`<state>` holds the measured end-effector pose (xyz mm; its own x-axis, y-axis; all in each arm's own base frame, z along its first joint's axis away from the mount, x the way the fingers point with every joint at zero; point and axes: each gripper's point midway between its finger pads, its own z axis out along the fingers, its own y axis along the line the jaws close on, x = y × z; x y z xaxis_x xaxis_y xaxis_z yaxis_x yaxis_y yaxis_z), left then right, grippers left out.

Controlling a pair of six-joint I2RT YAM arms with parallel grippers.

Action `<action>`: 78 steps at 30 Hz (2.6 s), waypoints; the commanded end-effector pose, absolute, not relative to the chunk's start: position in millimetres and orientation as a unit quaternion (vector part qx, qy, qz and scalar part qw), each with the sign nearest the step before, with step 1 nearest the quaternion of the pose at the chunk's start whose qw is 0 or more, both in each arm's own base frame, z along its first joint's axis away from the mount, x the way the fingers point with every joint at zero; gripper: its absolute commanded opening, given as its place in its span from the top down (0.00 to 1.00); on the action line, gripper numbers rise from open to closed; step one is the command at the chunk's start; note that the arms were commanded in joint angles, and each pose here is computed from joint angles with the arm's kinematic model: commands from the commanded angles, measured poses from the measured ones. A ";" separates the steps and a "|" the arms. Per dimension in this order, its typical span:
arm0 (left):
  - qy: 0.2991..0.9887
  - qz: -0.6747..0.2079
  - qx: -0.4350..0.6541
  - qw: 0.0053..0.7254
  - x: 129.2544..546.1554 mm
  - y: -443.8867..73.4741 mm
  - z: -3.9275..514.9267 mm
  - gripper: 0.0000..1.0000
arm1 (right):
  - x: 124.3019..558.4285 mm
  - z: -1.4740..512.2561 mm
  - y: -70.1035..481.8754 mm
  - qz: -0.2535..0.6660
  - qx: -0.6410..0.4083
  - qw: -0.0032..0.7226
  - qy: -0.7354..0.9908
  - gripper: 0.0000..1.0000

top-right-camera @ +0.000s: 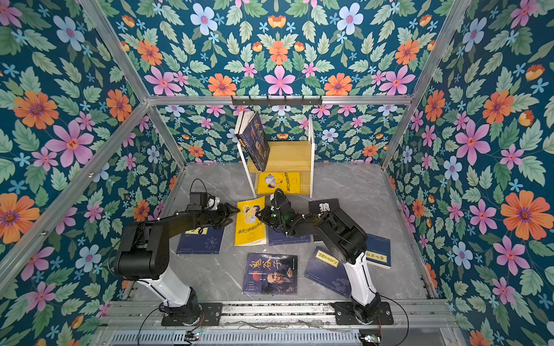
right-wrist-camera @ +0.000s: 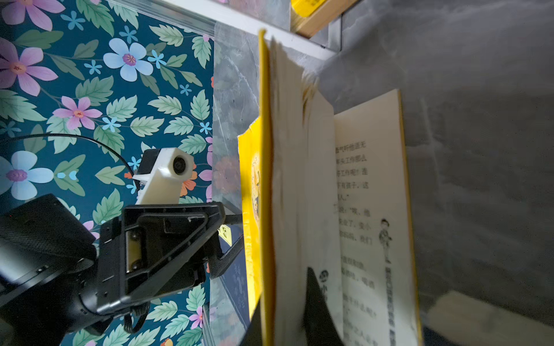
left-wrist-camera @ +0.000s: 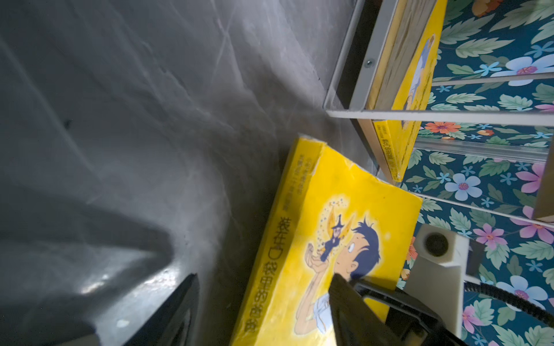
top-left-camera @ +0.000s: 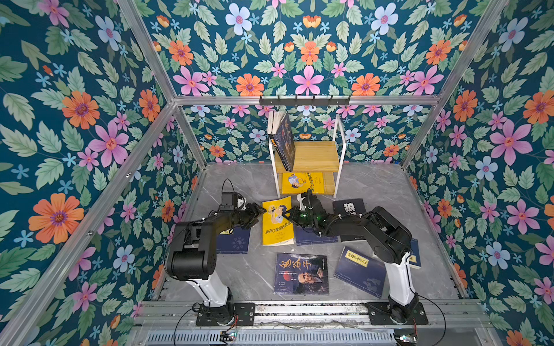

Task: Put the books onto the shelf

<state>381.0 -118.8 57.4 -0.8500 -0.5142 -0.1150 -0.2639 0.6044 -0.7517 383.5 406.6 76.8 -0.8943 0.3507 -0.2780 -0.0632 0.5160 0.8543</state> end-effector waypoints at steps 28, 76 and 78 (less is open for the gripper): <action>0.853 -0.418 -0.124 0.285 376.7 -128.6 145.3 1.00 | 372.2 123.5 391.7 0.509 0.071 0.262 0.817 0.43; 0.670 -0.551 0.155 0.473 295.0 -147.4 330.3 0.56 | 280.6 274.7 399.1 0.670 -0.263 0.340 0.605 0.98; 0.674 -0.545 0.158 0.473 296.4 -146.9 328.9 0.43 | 280.2 272.1 394.2 0.665 -0.265 0.343 0.608 1.00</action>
<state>297.1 -146.9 328.5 -0.5314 -0.3337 -0.7786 0.7025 0.3401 -0.6252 284.7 400.0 260.5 -0.6722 0.1183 -0.7309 -0.7357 0.0038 0.6772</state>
